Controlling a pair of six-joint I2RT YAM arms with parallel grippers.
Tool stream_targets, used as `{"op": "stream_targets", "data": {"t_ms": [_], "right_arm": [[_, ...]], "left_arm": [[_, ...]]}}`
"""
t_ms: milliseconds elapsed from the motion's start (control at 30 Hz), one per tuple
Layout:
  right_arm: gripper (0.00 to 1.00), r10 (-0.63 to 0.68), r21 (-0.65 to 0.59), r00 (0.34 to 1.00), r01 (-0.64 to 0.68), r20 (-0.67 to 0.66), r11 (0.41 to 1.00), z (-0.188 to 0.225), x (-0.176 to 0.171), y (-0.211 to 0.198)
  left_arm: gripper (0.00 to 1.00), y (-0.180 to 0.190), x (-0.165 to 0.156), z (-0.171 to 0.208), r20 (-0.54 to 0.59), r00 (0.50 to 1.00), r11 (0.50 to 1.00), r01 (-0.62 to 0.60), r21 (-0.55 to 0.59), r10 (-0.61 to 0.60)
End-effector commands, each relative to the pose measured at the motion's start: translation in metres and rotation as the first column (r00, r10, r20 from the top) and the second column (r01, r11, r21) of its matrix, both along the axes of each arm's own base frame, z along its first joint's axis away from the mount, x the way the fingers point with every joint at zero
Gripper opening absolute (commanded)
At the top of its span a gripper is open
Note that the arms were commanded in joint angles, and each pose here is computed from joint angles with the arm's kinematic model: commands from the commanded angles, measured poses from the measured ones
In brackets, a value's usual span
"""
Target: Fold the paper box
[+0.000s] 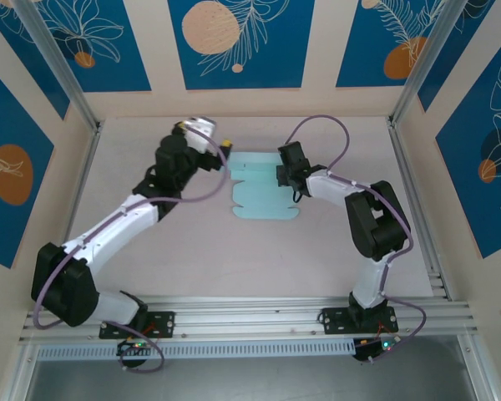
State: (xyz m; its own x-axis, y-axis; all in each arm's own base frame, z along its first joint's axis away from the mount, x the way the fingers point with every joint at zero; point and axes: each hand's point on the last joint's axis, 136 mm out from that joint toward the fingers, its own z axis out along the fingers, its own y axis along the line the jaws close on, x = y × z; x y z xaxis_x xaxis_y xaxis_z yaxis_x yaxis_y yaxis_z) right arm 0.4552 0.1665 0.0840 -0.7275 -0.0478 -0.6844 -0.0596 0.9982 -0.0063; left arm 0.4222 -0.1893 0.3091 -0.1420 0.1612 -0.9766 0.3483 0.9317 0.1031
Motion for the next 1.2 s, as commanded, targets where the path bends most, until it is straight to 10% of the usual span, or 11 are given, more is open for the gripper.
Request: {"op": "stream_targets", "data": {"t_ms": [0, 1167], "right_arm": [[0.00, 0.001, 0.082, 1.000, -0.004, 0.029, 0.997, 0.020, -0.008, 0.011], [0.00, 0.050, 0.170, 0.999, -0.053, 0.021, 0.984, 0.049, -0.031, 0.049]], "left_arm": [[1.00, 0.015, -0.002, -0.056, -0.323, 0.945, 0.937, -0.064, -0.345, -0.054], [1.00, -0.017, 0.012, -0.154, -0.556, 0.802, 0.914, -0.032, -0.405, -0.218]]}}
